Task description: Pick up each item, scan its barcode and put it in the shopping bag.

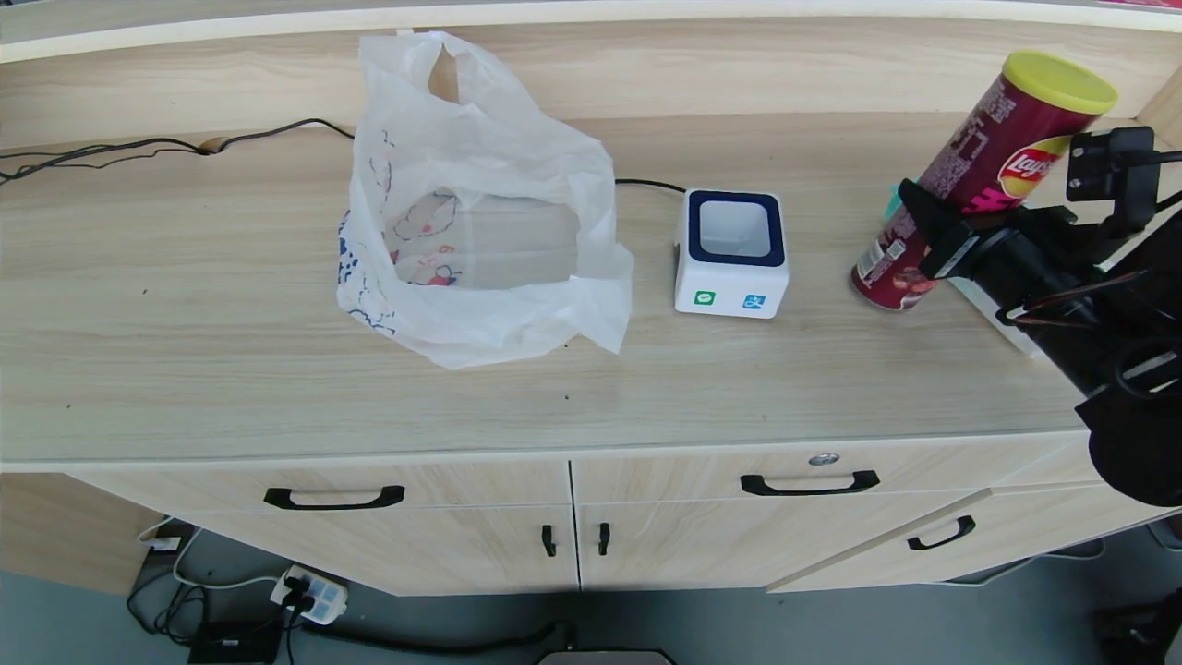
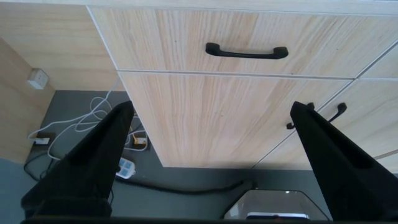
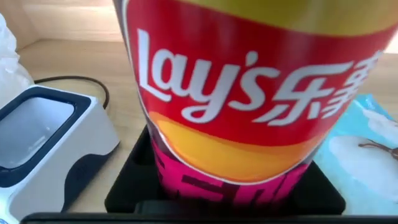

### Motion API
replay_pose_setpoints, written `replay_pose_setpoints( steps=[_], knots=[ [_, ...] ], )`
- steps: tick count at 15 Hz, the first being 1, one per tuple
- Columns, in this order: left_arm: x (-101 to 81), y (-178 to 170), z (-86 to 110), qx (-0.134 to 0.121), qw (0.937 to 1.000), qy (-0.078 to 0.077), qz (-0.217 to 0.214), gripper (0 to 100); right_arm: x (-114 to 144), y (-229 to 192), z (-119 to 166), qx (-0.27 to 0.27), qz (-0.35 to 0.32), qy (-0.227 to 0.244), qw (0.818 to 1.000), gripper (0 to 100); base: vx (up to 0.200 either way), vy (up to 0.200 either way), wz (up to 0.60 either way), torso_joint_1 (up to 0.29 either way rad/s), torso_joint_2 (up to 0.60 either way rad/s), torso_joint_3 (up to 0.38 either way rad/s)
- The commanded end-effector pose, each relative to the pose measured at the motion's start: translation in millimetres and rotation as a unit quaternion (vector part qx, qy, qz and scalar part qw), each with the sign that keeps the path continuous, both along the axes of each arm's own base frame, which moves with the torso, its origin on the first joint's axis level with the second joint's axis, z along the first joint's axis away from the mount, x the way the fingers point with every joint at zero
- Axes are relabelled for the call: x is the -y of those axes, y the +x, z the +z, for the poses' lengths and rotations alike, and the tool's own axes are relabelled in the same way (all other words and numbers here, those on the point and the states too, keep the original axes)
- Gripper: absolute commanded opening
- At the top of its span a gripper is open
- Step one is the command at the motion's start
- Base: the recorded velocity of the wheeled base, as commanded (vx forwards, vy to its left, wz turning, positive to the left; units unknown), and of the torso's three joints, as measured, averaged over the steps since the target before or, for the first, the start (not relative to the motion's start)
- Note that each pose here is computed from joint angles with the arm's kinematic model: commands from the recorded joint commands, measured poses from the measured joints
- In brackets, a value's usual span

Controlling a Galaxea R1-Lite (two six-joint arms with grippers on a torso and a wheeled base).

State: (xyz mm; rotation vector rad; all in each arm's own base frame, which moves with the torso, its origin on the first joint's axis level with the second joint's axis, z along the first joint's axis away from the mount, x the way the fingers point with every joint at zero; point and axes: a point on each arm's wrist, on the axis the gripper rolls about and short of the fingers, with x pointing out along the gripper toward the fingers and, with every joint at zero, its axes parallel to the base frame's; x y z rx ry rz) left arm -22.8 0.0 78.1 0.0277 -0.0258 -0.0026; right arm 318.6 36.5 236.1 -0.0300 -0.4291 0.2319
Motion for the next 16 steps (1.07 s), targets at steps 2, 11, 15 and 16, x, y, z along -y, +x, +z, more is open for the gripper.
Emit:
replay_pose_setpoints(
  steps=[2, 11, 15, 16],
  knots=[
    [0.0, 0.1, 0.1, -0.001, 1.0, -0.002, 0.0, 100, -13.6, -7.8, -4.9, -0.001, 0.021, -0.004, 1.0, 0, 0.0, 0.0, 0.0, 0.0, 0.0, 0.0],
    [0.0, 0.1, -0.1, -0.001, 1.0, -0.002, 0.0, 100, -47.2, -44.5, 51.6, 0.089, 0.091, 0.012, 0.992, 0, 0.0, 0.0, 0.0, 0.0, 0.0, 0.0],
    [0.0, 0.1, -0.1, -0.001, 1.0, -0.002, 0.0, 100, -65.7, -58.8, 63.9, 0.074, 0.17, 0.086, 0.979, 0, 0.0, 0.0, 0.0, 0.0, 0.0, 0.0],
    [0.0, 0.1, -0.1, -0.001, 1.0, -0.002, 0.0, 100, -68.0, -60.3, 63.6, 0.071, 0.181, 0.093, 0.977, 0, 0.0, 0.0, 0.0, 0.0, 0.0, 0.0]
  ],
)
